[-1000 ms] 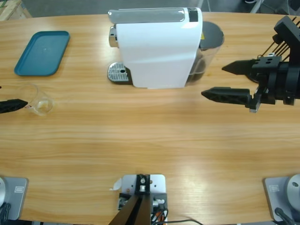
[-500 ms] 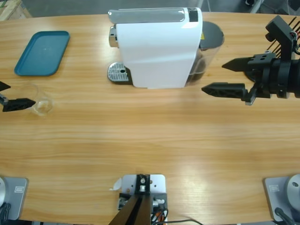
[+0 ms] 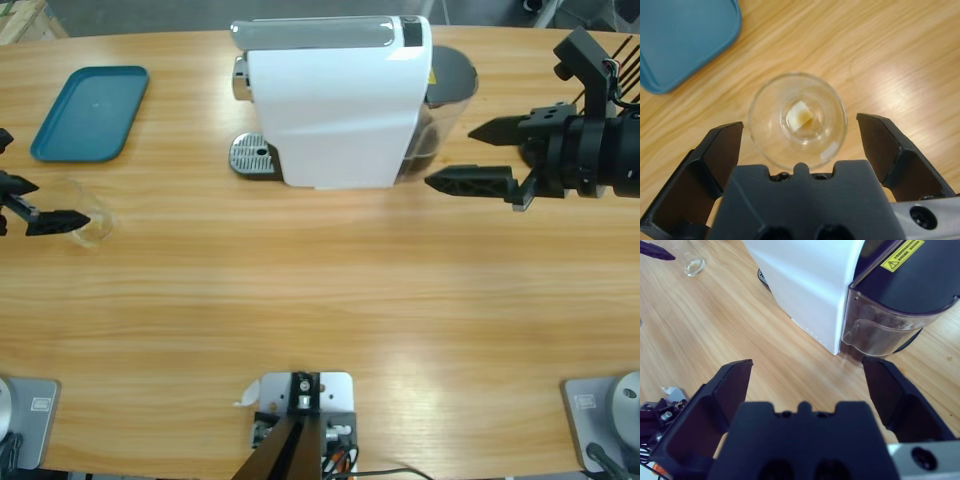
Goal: Pour coffee
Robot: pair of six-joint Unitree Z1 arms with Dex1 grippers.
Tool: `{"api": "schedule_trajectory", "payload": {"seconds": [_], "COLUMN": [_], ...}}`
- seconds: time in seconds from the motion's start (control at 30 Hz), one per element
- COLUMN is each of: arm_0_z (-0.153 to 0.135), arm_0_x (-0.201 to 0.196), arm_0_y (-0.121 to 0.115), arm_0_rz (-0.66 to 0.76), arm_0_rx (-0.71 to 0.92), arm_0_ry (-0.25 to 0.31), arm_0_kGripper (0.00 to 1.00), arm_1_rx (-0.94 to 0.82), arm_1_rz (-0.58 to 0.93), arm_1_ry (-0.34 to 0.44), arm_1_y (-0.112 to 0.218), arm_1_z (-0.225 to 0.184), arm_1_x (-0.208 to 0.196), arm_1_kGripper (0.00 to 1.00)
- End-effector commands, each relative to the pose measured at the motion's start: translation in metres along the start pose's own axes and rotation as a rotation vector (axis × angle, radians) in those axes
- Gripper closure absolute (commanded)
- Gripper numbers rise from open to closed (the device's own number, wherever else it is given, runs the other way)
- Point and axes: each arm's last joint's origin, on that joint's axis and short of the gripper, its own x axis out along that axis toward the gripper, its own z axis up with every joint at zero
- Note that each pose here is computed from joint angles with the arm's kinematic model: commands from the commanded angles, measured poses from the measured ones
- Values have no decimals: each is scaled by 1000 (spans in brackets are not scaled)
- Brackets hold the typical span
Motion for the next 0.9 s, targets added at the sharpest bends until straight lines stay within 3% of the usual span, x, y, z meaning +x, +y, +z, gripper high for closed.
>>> {"api": "schedule_trajectory", "payload": {"seconds": [0.03,0.77,0.9], "arm_0_z": [-5,-9,-9], "arm_0_x": [20,20,22], "arm_0_y": [2,0,0], "arm_0_rz": [23,-11,-15], "arm_0_rx": [1,37,34], "arm_0_ry": [65,123,129], "arm_0_kGripper": [11,28,164], "arm_1_rx": [5,24,23], "arm_1_rz": [15,-5,-6], "arm_1_ry": [30,33,32], "arm_1_y": [-4,-14,-15], "arm_1_z": [-5,-5,-5], "arm_1_x": [10,13,13], "arm_1_kGripper": [23,27,32]}}
